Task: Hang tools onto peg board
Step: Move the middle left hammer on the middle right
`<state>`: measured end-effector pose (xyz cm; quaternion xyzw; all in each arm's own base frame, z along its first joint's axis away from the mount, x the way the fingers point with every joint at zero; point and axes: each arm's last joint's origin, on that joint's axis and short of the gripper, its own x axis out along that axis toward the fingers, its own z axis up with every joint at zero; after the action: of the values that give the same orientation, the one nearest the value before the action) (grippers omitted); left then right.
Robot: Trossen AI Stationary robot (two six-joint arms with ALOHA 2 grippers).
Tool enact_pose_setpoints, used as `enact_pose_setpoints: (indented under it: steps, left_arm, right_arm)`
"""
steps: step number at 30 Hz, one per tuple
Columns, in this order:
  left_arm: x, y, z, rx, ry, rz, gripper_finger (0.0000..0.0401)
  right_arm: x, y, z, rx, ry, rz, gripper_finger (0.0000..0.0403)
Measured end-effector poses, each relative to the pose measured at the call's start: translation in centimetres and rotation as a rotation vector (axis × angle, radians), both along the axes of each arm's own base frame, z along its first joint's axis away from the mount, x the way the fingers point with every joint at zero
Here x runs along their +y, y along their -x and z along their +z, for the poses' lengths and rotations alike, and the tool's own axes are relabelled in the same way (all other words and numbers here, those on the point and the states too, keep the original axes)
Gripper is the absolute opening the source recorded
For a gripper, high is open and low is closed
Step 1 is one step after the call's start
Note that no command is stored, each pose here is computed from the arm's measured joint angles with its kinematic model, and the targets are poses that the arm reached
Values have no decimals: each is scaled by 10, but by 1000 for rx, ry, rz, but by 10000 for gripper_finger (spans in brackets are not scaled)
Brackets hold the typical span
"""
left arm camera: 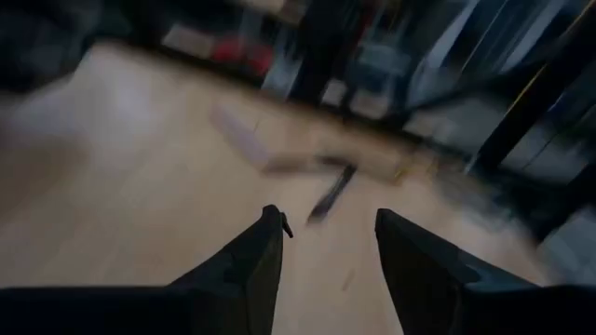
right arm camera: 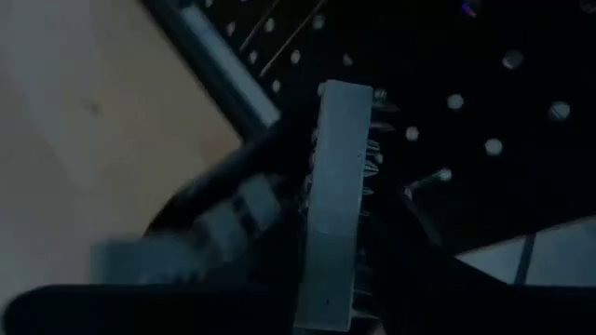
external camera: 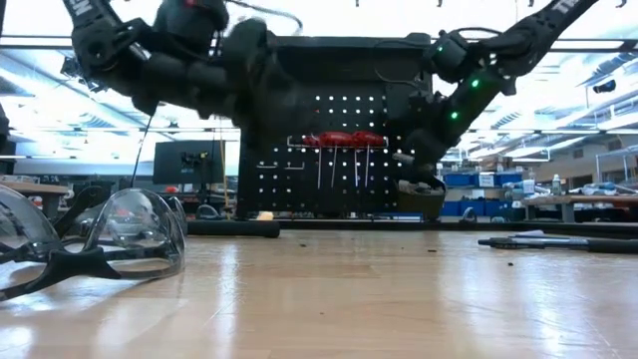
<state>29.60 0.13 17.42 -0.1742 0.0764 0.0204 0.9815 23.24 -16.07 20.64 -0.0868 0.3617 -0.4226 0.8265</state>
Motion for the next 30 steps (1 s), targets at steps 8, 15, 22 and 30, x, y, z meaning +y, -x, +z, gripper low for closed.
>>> enact_pose_setpoints:
  steps: [8, 15, 22, 30]
  left_arm:
    - [-10, 10, -8, -8, 14, -13, 172]
    - [-23, 14, -9, 44, -58, 5, 172]
    - [-27, 19, -14, 156, -82, 61, 172]
    - [-21, 43, 8, 288, -129, 160, 172]
  right_arm:
    - [-1, -3, -7, -7, -22, -6, 238]
    - [27, 0, 17, -46, -20, 71, 231]
    - [81, 2, 34, -76, -144, 327, 219]
    - [120, -11, 33, -232, -430, 526, 219]
